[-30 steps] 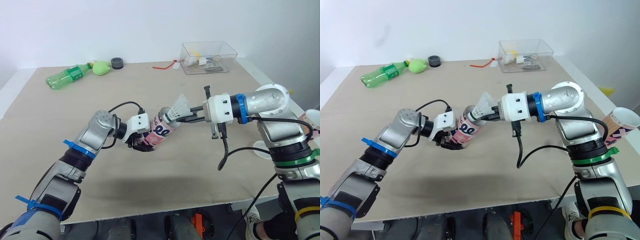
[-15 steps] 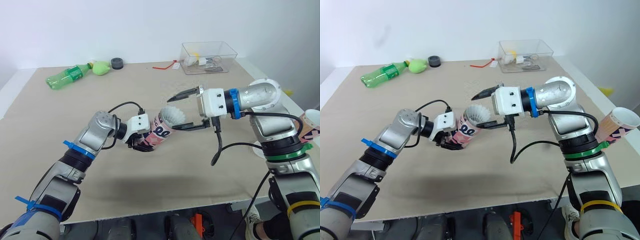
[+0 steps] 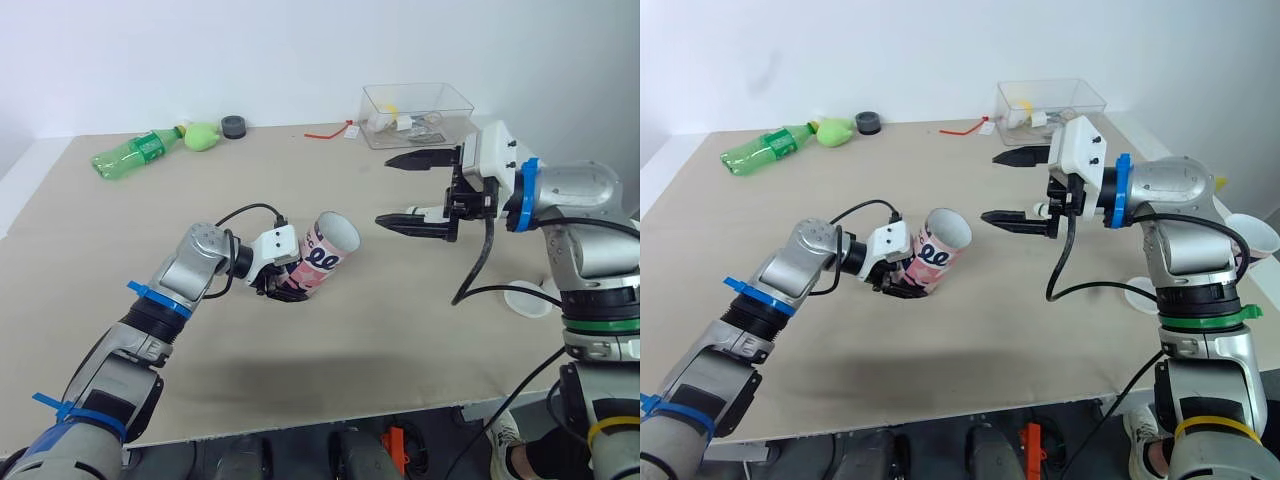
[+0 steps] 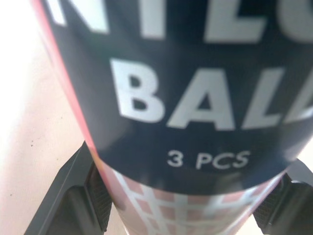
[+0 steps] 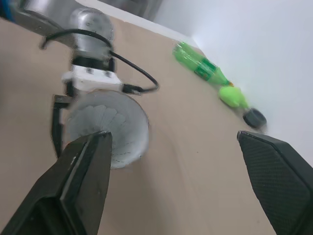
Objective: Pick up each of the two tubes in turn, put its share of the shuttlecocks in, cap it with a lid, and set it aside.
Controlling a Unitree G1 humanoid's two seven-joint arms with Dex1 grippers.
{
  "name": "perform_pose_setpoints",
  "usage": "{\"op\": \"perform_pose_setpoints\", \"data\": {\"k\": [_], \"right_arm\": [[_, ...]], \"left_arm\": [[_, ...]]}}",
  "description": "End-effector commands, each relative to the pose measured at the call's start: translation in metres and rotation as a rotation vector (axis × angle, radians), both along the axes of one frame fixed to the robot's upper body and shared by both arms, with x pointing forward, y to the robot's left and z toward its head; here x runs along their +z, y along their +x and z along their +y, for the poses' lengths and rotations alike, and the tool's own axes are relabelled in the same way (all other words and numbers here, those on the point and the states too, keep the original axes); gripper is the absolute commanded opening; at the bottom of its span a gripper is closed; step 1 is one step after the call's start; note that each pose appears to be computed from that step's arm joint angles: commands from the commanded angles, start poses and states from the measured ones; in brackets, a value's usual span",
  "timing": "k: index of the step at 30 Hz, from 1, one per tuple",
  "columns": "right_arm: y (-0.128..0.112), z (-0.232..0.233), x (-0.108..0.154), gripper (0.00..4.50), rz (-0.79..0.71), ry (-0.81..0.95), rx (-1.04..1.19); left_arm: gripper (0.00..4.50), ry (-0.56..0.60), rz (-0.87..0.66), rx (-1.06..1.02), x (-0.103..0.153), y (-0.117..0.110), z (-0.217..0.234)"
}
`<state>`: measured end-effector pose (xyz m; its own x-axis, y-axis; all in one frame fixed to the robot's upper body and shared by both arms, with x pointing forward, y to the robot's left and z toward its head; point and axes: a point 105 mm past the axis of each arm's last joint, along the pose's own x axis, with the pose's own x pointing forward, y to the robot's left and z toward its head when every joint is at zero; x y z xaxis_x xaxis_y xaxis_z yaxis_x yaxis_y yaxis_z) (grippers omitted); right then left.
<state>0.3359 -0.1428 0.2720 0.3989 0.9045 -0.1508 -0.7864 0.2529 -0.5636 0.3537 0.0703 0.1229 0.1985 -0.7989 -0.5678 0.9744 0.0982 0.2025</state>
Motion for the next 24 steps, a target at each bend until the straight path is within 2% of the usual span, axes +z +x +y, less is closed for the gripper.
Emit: {"op": "perform_pose_setpoints", "data": {"k": [1,5,10,17,24], "right_arm": [[0.029,-0.057,-0.02,4.4,0.135,0.103,-0.347],[0.045,-0.082,-0.049,4.4,0.267,0.2,-0.541],[0.058,-0.091,-0.065,4.4,0.327,0.315,-0.652],[0.073,-0.1,-0.089,4.4,0.362,0.339,-0.744],[0.084,-0.105,-0.102,4.4,0.376,0.385,-0.806]], "left_arm": [[3.11,0.024,-0.008,-0.022,-0.008,-0.006,0.001],[3.11,0.027,-0.016,-0.031,-0.006,-0.007,-0.001],[3.11,0.034,-0.034,-0.042,0.0,-0.006,-0.004],[3.11,-0.004,-0.053,-0.057,0.01,-0.007,-0.01],[3.11,-0.031,-0.054,-0.065,0.014,-0.009,-0.012]]}}
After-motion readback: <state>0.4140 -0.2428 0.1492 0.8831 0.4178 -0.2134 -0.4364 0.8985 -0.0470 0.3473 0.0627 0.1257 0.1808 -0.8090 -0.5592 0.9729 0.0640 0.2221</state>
